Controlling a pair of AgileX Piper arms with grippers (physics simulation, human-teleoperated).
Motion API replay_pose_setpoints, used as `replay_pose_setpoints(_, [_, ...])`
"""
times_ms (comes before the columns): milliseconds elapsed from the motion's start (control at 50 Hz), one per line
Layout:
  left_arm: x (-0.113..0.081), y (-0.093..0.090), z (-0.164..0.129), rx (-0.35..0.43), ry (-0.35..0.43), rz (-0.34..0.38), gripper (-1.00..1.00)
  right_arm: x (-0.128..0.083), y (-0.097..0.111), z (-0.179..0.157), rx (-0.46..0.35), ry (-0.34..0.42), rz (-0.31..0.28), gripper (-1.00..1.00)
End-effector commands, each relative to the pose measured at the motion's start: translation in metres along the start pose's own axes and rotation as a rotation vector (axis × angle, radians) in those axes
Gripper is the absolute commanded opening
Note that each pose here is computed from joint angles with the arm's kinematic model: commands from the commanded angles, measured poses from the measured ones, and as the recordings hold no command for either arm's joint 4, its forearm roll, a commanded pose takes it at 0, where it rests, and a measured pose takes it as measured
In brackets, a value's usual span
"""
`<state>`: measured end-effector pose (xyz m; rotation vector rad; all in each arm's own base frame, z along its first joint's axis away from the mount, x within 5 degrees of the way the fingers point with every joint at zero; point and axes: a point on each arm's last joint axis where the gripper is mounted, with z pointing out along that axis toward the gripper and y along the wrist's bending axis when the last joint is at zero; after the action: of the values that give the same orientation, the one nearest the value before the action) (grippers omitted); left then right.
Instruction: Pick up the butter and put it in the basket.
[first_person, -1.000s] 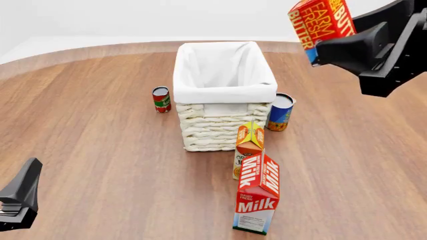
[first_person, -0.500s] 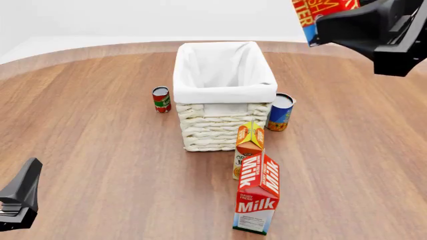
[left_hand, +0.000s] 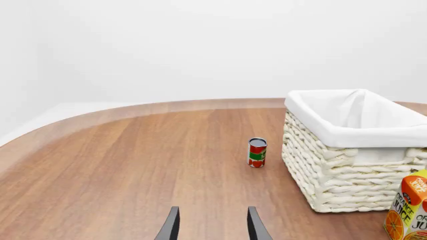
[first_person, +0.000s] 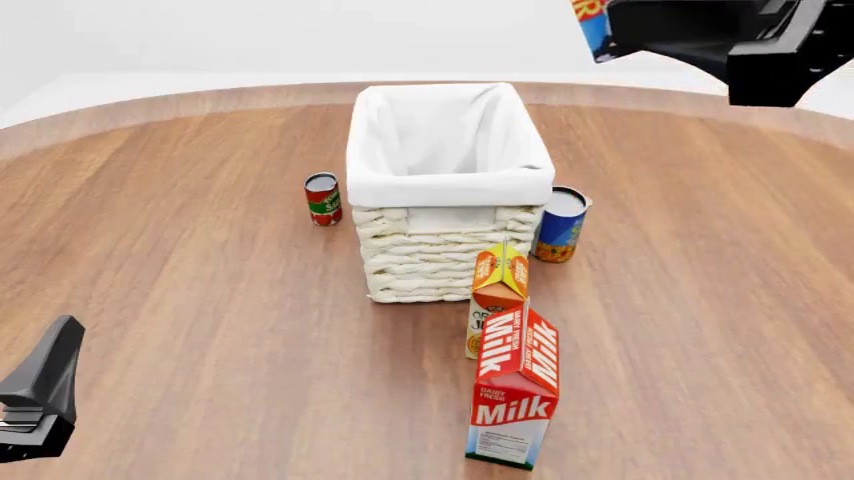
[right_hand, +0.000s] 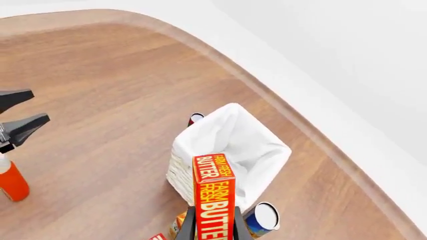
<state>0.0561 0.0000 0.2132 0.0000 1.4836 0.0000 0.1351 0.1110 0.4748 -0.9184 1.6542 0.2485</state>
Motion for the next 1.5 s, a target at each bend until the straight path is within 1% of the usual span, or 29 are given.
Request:
replay_pose_setpoints(20, [0.0,0.0,0.0,0.0,0.0,0.0,1.0,-0.011,-0.002,0.001,-0.003,-0.023,0.001,-1.0])
replay_pose_setpoints(380, [0.0,0.0,0.0,0.0,0.0,0.0,1.0,-0.018,-0.002,0.016,-0.017,-0.004,-0.013,-1.0])
replay_pose_setpoints(560, [0.0,0.0,0.0,0.0,0.0,0.0,1.0,-0.026,-0.007,0.022,-0.008,0.005,-0.021,-1.0])
replay_pose_setpoints(920, [0.0,0.0,0.0,0.0,0.0,0.0,1.0,-0.038,-0.012,0.053,-0.02,0.047,-0.053,-1.0])
replay_pose_setpoints(1120, [0.0,0.0,0.0,0.0,0.0,0.0,1.0,-0.041,-0.01,0.067,-0.039,0.065,-0.065,-1.0])
replay_pose_setpoints(1340, [0.0,0.0,0.0,0.0,0.0,0.0,1.0,-0.046,-0.013,0.083,-0.042,0.094,-0.066,-1.0])
replay_pose_setpoints(1500, [0.0,0.0,0.0,0.0,0.0,0.0,1.0,-0.051,-0.02,0.096,-0.032,0.111,-0.067,-1.0])
